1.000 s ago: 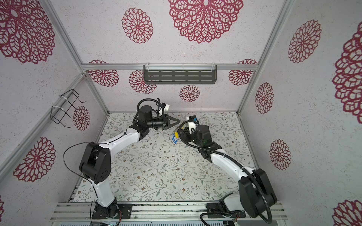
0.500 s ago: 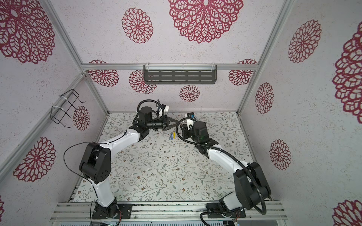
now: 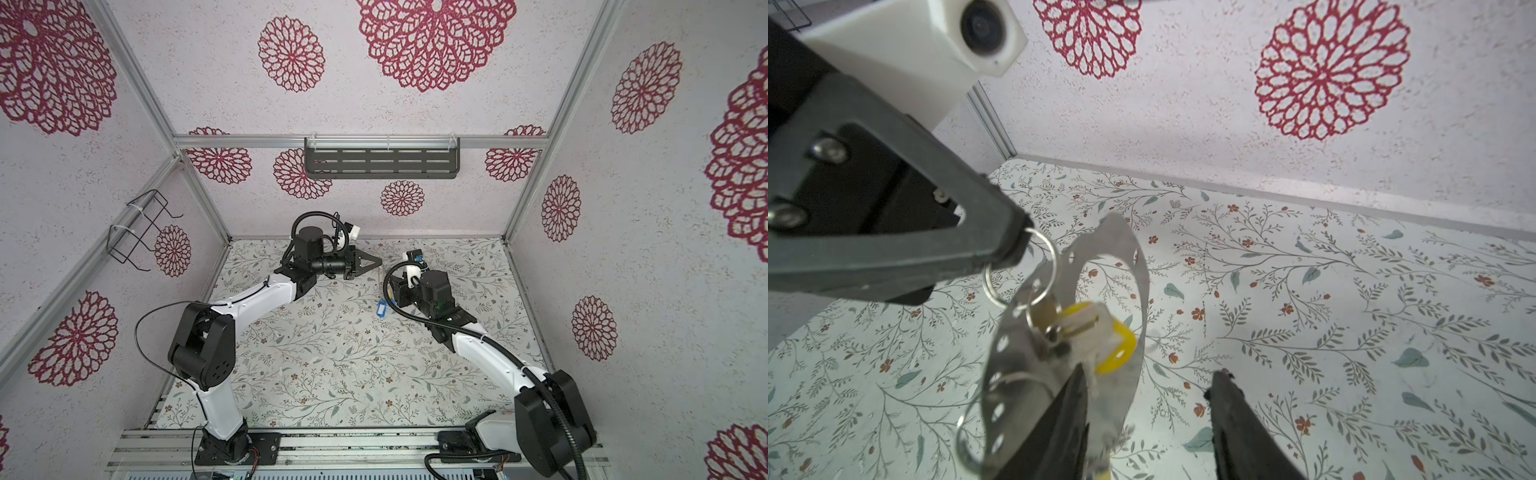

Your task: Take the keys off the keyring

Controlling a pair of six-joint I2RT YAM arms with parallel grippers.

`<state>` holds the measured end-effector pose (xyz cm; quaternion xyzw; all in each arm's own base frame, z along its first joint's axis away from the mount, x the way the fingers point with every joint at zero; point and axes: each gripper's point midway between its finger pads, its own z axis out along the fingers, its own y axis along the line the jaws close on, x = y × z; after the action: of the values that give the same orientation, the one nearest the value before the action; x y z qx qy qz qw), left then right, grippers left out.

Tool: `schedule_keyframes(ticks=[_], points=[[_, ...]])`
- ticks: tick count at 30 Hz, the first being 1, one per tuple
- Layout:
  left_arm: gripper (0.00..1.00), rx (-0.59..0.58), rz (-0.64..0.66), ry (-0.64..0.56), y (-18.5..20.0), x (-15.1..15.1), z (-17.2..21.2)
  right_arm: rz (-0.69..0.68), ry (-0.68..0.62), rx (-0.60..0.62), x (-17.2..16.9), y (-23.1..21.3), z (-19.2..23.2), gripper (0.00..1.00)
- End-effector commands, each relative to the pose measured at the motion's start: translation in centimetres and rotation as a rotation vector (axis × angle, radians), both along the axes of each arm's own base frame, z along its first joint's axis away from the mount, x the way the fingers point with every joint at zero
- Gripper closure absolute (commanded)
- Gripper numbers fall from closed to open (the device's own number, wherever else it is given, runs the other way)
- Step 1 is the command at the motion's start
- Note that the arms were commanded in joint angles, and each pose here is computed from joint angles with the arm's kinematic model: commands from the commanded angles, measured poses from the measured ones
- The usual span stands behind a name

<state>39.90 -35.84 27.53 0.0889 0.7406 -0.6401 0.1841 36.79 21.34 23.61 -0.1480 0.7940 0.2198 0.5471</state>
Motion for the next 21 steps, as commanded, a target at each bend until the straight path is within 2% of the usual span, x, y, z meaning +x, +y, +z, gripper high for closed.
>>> schedule_keyframes(ticks=[1,13,21], points=[[1.00,-0.039,-0.018,-0.059,-0.3,0.2,1.6,0.031,-0.037,0.044,-0.4,0.4,2.1,0.48],[1.00,-0.036,-0.017,-0.064,-0.2,-0.3,1.8,0.077,-0.060,0.087,0.9,2.2,3.4,0.42],[1.00,-0.038,-0.031,-0.063,-0.3,-0.5,2.1,0.081,-0.101,0.054,2.7,3.0,4.4,0.38]])
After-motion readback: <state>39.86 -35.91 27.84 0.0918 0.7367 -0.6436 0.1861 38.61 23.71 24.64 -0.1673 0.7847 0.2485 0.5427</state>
